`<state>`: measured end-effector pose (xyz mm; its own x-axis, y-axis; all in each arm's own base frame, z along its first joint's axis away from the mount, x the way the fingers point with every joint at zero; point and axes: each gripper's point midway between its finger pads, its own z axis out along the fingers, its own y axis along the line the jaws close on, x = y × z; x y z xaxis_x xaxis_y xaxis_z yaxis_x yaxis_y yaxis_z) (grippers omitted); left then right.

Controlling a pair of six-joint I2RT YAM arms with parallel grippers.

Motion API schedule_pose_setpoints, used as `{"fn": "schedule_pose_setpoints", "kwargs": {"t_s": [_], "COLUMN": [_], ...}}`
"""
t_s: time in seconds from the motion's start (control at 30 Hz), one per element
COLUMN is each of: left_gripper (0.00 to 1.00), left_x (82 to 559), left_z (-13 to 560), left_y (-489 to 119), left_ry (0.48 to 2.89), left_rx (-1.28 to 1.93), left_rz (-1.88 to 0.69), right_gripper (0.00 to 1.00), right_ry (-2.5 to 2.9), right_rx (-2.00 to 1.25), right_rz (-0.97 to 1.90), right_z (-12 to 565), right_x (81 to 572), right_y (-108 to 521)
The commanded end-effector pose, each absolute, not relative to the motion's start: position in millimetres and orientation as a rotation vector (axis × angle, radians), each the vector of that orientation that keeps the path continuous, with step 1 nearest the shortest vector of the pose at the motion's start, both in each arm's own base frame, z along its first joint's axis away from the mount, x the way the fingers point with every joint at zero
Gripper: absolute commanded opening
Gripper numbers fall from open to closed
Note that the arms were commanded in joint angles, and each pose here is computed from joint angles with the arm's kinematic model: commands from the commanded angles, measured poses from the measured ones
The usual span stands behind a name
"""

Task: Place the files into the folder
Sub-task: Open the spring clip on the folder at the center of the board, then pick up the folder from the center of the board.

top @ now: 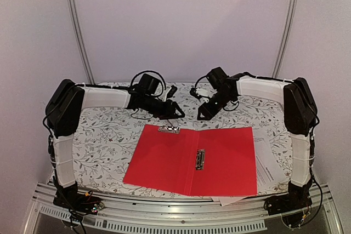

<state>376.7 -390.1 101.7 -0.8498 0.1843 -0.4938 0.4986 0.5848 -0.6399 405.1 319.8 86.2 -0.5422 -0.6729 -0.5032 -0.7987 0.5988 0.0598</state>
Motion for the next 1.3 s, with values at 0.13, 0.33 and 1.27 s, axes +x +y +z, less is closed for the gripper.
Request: {"fn": "schedule_pose_setpoints", "kwargs": {"t_s": [0.13,0.33,1.27], "left_gripper": [0.58,0.67,0.74], "left_x": [388,410,346], "left_z": [131,97,59], "left_y": [-353,-317,-430], "left_ry": [2.297,2.434,2.505], "left_rx": [0.529,0.382,0.791], "left_rz": [-0.869,-0.541,-1.000], "right_gripper": [0.53,0.53,0.52], "right_ry": [2.359,2.373,2.509], "right_rx": [-1.104,-1.091,-0.811], "right_rz": [0.436,0.450,0.170], "right_z": [110,109,114], "right_x": [401,396,419], "right_y": [321,320,246]}}
